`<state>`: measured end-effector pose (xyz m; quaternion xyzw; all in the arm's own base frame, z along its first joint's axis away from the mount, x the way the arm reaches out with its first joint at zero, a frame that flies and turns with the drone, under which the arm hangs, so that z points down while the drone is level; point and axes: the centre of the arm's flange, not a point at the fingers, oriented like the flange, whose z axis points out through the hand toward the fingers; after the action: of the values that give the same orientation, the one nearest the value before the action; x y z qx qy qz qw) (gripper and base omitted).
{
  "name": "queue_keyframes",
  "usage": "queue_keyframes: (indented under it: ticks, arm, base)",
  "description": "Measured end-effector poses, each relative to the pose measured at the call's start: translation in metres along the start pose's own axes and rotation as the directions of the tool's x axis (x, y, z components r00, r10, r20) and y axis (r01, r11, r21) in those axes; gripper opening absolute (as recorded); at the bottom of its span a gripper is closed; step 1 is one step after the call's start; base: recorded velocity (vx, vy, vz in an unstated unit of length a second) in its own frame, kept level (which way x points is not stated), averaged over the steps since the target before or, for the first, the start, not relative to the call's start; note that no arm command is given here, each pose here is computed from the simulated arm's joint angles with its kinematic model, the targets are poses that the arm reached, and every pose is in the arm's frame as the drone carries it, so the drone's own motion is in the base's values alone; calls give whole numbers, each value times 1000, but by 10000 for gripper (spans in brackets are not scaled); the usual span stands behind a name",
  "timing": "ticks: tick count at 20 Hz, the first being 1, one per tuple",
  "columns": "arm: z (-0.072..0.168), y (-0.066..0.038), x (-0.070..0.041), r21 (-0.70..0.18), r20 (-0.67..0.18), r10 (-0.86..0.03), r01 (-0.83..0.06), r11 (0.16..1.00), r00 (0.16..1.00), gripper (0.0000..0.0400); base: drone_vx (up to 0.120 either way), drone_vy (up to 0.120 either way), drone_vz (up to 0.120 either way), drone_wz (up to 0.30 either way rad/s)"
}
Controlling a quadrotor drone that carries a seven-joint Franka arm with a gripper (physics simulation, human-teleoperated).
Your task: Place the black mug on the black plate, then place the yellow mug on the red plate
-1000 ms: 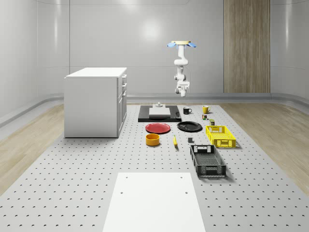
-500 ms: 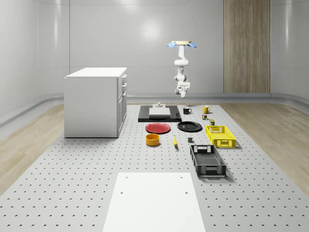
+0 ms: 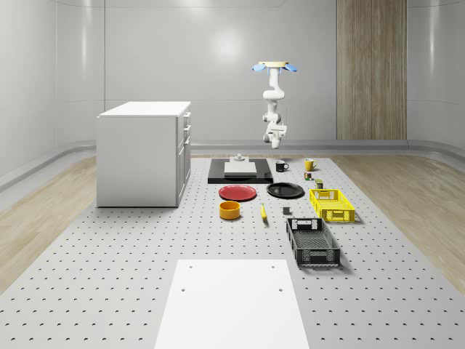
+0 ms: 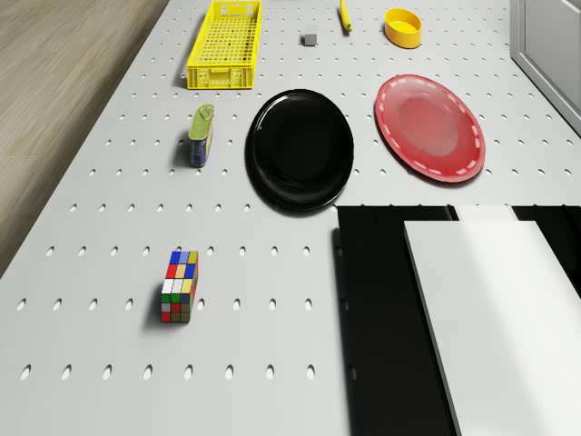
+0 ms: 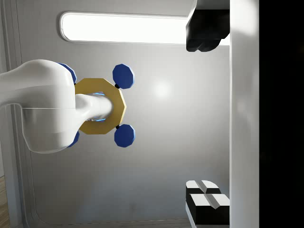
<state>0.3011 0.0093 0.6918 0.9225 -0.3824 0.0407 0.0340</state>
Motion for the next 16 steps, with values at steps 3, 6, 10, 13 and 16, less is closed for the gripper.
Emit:
queue_keyframes:
  ticks: [3,6,10,13,16]
  arm:
    - [0,-4,-5,-42,-45,-2,0,999,999,400]
    - [1,-11,-12,-113,-118,-10,-4,994,993,400]
    - [8,-27,-28,-276,-283,-48,-33,961,958,400]
    - [25,-45,-47,-460,-463,-134,-109,881,876,400]
    - [59,-62,-65,-647,-640,-310,-276,711,703,400]
  base:
    - [120,0,0,0]
    - [53,0,-93,0]
    - [0,0,-120,0]
    - [13,0,-120,0]
    - [120,0,-120,0]
